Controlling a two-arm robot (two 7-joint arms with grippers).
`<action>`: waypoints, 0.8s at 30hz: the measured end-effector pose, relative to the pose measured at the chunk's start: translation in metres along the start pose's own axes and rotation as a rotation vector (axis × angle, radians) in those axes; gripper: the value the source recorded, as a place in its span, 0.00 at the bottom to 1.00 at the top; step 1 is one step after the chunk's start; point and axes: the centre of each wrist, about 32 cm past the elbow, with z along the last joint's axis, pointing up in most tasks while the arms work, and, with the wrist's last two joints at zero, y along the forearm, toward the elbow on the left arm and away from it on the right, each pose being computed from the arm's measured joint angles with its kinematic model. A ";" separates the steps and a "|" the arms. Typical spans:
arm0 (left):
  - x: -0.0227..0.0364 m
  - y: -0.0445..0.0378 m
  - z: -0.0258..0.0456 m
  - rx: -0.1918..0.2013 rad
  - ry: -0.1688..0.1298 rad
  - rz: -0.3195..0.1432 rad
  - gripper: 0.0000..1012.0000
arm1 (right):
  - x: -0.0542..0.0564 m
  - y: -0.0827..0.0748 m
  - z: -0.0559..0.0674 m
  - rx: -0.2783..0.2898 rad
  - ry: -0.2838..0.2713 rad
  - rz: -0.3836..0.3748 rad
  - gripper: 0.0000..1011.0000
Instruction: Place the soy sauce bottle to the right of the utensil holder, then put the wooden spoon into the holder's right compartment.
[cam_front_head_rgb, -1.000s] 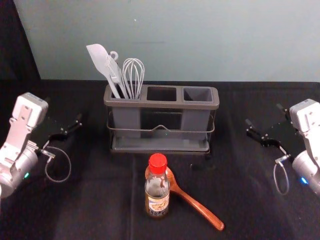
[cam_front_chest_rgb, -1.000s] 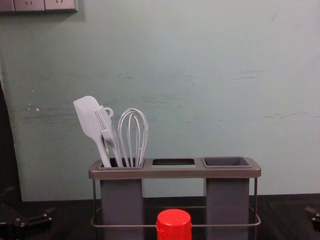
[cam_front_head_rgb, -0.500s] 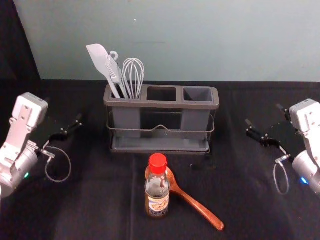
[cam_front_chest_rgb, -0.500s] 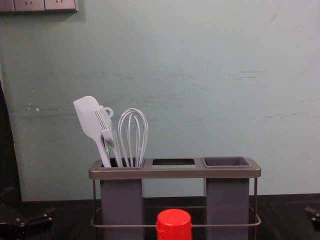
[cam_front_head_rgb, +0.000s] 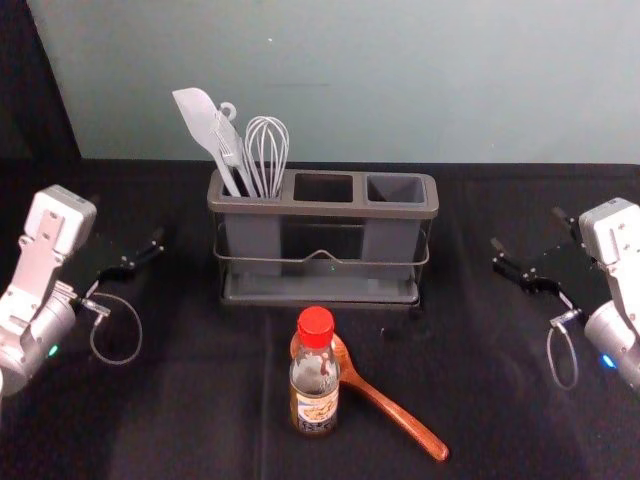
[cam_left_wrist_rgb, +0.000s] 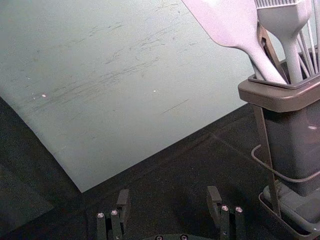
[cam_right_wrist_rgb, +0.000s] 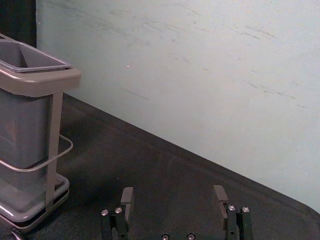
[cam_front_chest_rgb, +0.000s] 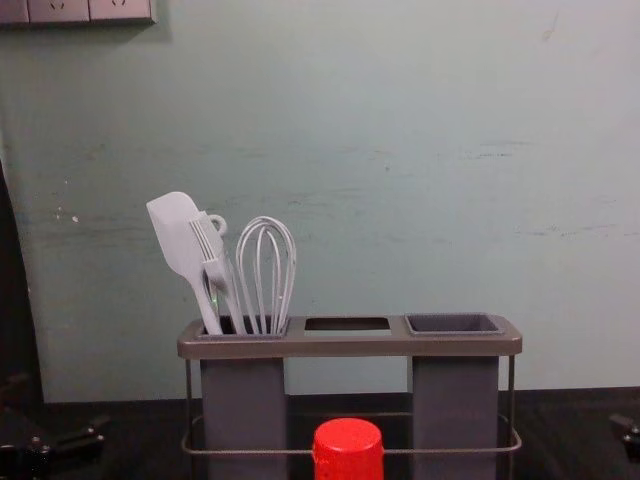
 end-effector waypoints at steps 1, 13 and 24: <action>0.0000 0.0000 0.0000 0.000 0.000 0.000 0.99 | 0.000 0.000 0.000 0.000 0.000 0.000 0.99; 0.0000 0.0000 0.0000 0.000 0.000 0.000 0.99 | -0.013 -0.041 0.004 0.037 -0.016 -0.004 0.99; 0.0000 0.0000 0.0000 0.000 0.000 0.000 0.99 | -0.036 -0.079 0.011 0.091 0.010 0.043 0.99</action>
